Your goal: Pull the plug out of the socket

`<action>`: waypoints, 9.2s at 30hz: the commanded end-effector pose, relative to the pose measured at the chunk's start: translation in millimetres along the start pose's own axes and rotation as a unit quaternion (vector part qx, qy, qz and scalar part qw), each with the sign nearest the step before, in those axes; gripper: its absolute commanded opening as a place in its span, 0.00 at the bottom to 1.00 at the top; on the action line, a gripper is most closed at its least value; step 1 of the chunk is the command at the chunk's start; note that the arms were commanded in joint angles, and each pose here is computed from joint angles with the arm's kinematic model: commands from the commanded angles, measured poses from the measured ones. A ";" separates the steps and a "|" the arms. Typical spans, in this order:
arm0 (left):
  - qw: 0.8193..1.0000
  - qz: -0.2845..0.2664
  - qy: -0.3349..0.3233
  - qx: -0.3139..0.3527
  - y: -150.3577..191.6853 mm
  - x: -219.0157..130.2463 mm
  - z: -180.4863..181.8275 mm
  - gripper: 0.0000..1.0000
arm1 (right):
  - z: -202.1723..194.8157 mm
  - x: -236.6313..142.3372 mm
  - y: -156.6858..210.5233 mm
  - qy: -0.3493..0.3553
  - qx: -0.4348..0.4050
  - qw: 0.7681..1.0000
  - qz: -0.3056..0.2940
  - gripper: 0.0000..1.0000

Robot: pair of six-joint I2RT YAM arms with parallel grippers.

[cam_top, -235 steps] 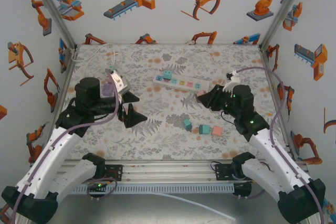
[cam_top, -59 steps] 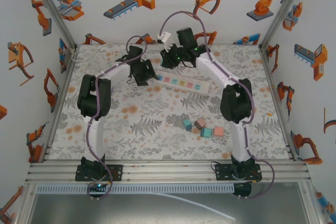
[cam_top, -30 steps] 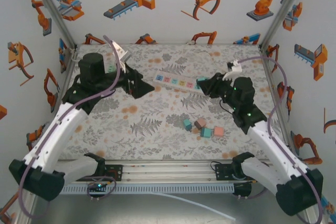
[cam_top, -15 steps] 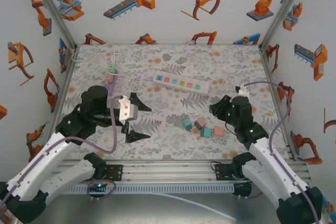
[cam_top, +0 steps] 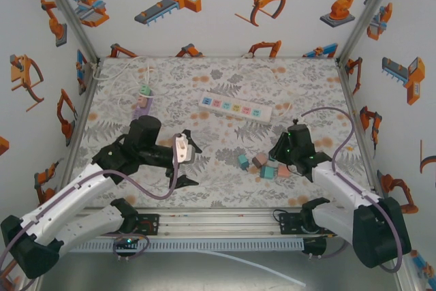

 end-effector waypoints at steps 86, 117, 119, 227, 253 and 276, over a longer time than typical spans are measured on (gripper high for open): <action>0.620 0.138 -0.499 -0.590 165.0 -87.2 318.3 0.46 | 203.1 -38.8 -75.6 -0.231 -0.375 0.894 -0.086 0.98; 0.948 0.255 -0.054 -0.181 104.0 32.5 155.0 0.51 | 177.1 -38.0 -80.2 -0.164 -0.371 0.905 -0.126 0.99; 0.948 0.268 -0.051 -0.164 108.5 41.7 157.2 0.51 | 175.8 -29.8 -77.8 -0.175 -0.386 0.899 -0.115 0.99; 0.491 0.015 -0.382 -0.782 195.5 24.5 102.0 0.50 | 296.6 49.0 -1.7 -0.129 -0.410 0.896 0.112 0.43; 0.494 0.009 -0.392 -0.776 189.3 23.9 109.3 0.57 | 293.9 -21.5 -68.2 -0.150 -0.331 0.932 0.005 0.31; 0.787 -0.207 -0.284 -0.507 49.4 -43.0 60.5 1.00 | 101.3 -33.7 -68.8 -0.076 -0.015 0.989 -0.125 0.30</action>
Point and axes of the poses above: each hand's point on the last joint's axis, 136 mm out from that joint toward the fingers, its own x axis out along the fingers, its own z axis along the line the jaws close on, y = z × x, the point moved 9 cm from there along -x, back along the fingers, and after that the axes turned 15 degrees about -x, right-handed, at the moved point
